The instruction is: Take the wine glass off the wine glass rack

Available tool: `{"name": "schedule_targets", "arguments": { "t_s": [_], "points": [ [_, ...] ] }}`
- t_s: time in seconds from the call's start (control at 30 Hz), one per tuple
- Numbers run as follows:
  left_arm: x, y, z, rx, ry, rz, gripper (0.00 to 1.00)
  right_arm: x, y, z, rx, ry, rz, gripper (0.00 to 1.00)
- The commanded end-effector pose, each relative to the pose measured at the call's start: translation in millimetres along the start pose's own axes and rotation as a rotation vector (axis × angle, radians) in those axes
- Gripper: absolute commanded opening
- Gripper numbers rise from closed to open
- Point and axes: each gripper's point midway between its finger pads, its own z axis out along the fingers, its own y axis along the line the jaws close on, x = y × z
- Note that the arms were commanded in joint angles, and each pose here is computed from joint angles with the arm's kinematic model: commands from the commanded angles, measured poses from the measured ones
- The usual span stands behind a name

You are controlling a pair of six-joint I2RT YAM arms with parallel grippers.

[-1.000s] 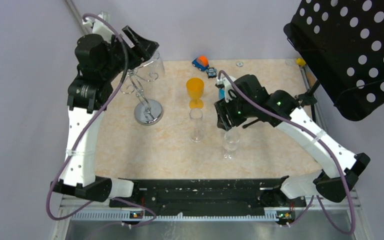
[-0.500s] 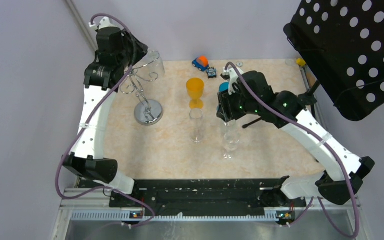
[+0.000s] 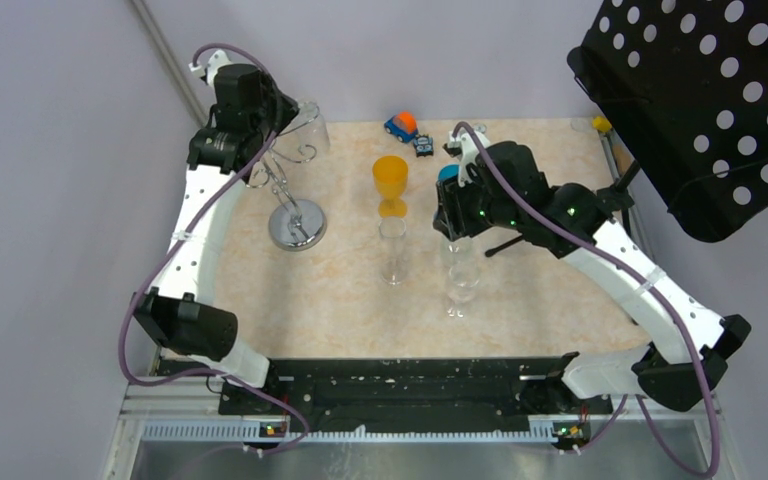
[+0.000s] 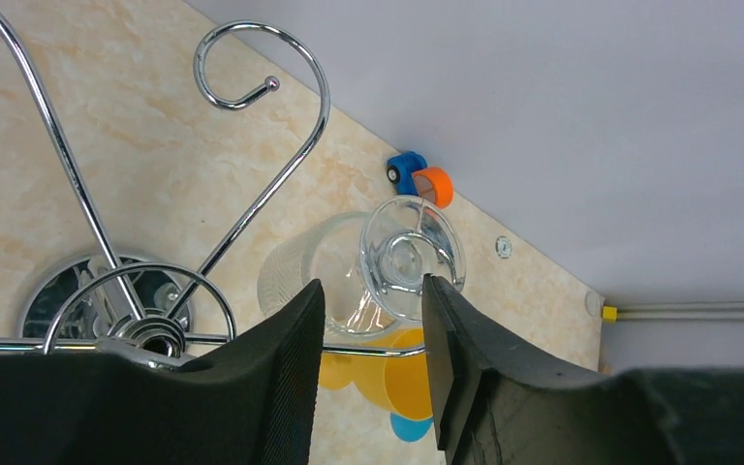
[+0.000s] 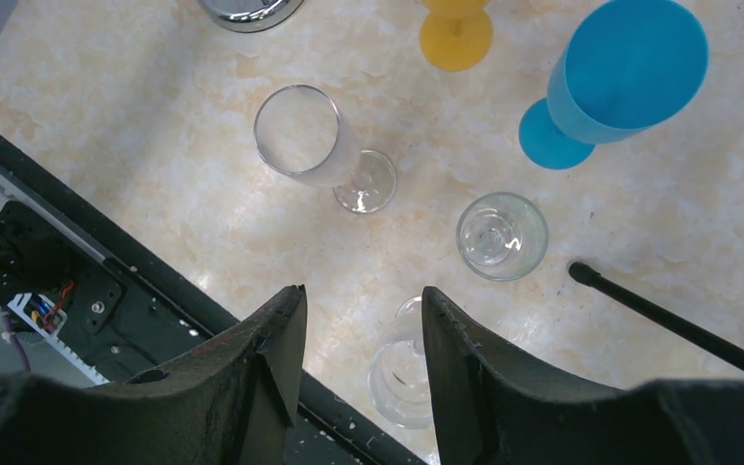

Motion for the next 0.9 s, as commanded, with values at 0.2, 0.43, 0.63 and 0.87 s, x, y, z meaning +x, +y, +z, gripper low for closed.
{"name": "schedule_targets", "arguments": {
  "t_s": [0.2, 0.43, 0.63, 0.87],
  "points": [
    [-4, -11, 24, 0.07, -0.046, -0.104, 0.43, -8, -1, -13, 0.007, -0.078, 0.014, 0.48],
    [7, -5, 30, 0.084, -0.012, -0.143, 0.39, -8, -3, -16, 0.008, -0.089, 0.012, 0.48],
    [4, -7, 23, 0.102, -0.016, -0.144, 0.23, -6, -2, -16, 0.002, -0.089, 0.012, 0.48],
    [-1, -11, 11, 0.126, -0.022, -0.138, 0.0, -6, -1, -17, -0.006, -0.098, 0.016, 0.48]
  ]
}}
